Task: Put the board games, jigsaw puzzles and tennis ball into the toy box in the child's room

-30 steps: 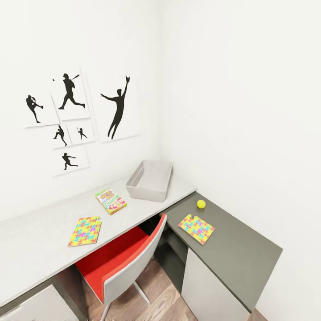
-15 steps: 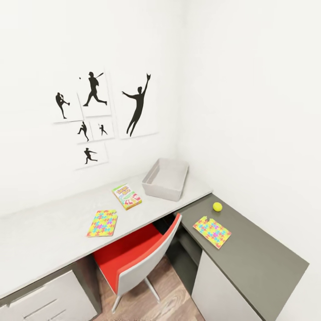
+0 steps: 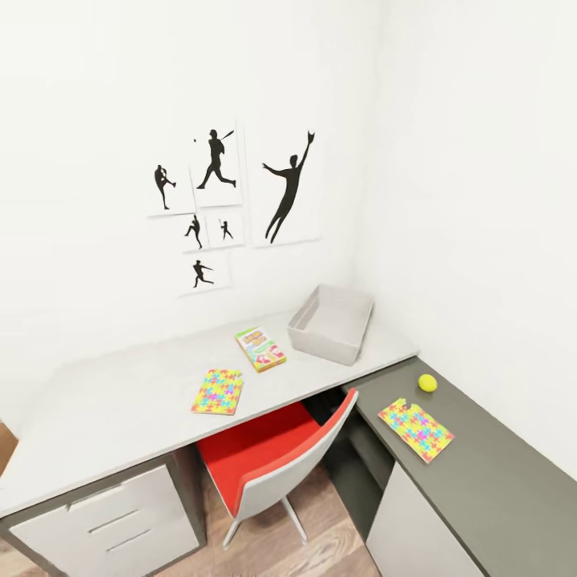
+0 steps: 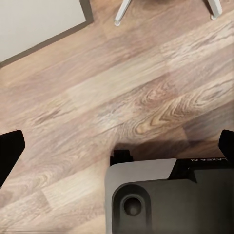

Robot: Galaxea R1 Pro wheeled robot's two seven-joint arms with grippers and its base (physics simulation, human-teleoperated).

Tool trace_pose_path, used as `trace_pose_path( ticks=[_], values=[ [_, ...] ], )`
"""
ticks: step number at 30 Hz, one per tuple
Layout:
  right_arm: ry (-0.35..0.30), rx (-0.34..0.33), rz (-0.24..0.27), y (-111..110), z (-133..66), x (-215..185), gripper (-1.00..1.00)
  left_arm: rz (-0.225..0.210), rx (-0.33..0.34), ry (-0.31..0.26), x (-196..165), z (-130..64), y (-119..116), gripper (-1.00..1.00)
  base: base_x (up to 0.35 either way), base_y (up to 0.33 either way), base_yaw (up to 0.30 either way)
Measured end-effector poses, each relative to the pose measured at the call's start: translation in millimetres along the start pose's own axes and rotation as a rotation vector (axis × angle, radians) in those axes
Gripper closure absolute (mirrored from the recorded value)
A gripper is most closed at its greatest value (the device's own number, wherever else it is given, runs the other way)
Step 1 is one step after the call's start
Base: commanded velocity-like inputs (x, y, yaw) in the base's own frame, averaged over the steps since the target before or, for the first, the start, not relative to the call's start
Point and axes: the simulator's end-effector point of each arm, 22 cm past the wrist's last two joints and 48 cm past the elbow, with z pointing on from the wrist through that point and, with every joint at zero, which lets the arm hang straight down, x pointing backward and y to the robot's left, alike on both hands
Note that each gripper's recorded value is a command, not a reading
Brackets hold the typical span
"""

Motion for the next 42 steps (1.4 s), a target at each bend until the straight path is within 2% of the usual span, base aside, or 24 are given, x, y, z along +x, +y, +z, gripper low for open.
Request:
trace_pose_path(
  ticks=[25,42],
  values=[
    [-0.012,-0.001,-0.001,1,-1.7,-5,-1.0,0.001,0.0,-0.012,-5,-1.8,0,-1.0,0.0,0.0,0.273],
    [-0.026,-0.003,0.0,1,-3.9,-11,-1.0,0.001,0.0,-0.027,-11,-4.1,0,-1.0,0.0,0.0,0.18]
  ],
)
